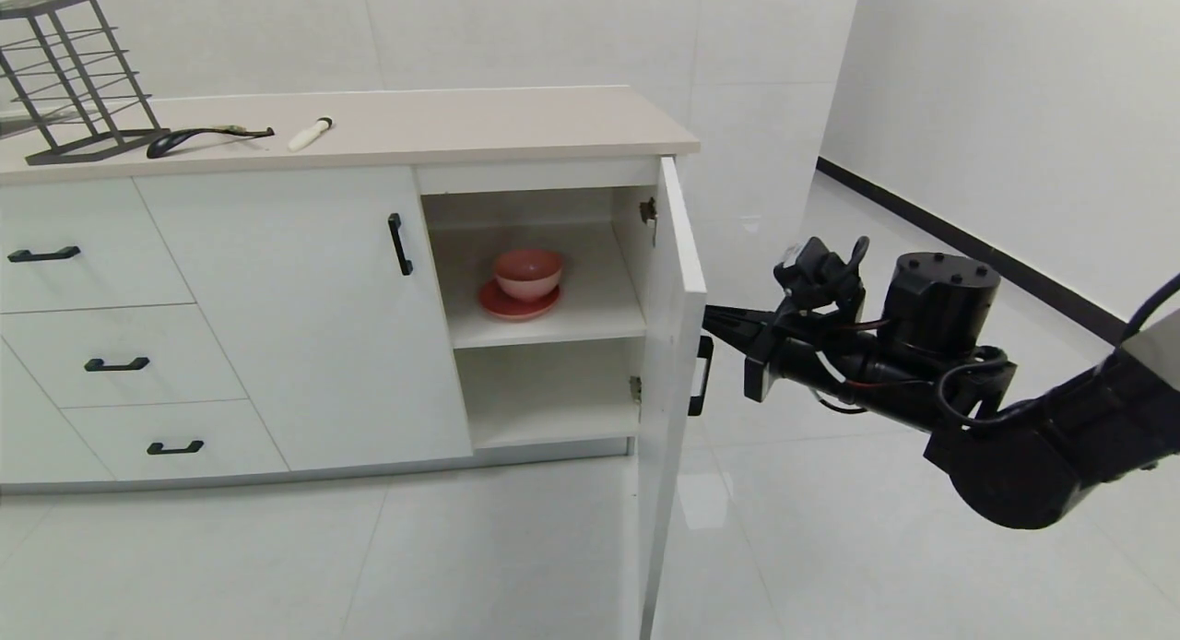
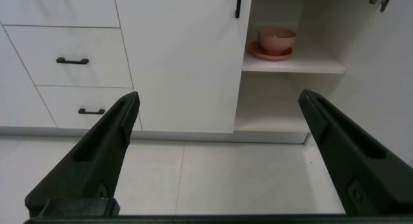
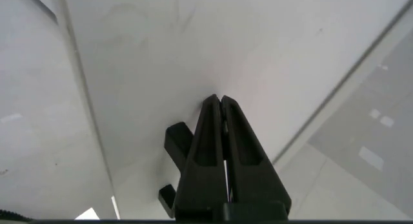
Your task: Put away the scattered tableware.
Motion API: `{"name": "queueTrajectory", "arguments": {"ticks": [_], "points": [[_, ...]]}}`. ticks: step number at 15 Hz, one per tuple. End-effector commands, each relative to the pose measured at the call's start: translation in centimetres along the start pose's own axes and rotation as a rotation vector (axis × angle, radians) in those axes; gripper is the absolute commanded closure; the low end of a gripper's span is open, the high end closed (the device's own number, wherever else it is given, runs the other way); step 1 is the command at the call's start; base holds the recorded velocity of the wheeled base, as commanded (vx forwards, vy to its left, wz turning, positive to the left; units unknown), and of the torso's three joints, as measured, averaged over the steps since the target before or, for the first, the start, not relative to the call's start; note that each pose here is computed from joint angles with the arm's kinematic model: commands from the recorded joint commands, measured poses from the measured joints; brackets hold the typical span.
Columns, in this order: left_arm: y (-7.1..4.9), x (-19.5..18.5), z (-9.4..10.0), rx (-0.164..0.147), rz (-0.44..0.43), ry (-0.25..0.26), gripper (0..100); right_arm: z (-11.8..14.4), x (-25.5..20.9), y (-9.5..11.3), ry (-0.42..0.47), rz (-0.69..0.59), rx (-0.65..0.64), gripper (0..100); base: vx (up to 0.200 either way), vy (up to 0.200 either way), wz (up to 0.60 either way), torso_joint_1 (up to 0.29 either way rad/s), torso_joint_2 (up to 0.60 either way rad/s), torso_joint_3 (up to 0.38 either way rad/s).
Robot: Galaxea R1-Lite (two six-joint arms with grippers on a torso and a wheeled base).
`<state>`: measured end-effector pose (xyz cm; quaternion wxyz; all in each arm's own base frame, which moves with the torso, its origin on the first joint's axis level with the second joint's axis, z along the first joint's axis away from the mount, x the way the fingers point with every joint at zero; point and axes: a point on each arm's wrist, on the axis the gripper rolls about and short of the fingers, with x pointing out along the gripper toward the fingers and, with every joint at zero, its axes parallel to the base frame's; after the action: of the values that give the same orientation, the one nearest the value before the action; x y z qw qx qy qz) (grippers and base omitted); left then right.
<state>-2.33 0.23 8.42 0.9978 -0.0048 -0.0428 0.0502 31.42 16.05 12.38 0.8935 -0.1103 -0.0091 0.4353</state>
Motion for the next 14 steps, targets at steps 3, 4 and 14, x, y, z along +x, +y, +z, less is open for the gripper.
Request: {"name": "queueTrajectory", "arguments": {"ticks": [3,4,14], "points": [[0.0,0.0,0.0,-0.001,0.000,0.000,0,-0.3,2.4,0.8,-0.018,0.042,-0.007,100,0.000,0.000,0.00,0.000,0.00,0.000],[0.0,0.0,0.0,0.000,-0.001,0.000,0,-0.3,3.0,0.9,-0.026,0.049,-0.011,100,0.000,0.000,0.00,0.000,0.00,0.000],[0.0,0.0,0.0,0.000,-0.001,-0.002,0,-2.0,11.4,0.0,-0.201,0.054,-0.044,100,0.000,0.000,0.00,0.000,0.00,0.000]]}}
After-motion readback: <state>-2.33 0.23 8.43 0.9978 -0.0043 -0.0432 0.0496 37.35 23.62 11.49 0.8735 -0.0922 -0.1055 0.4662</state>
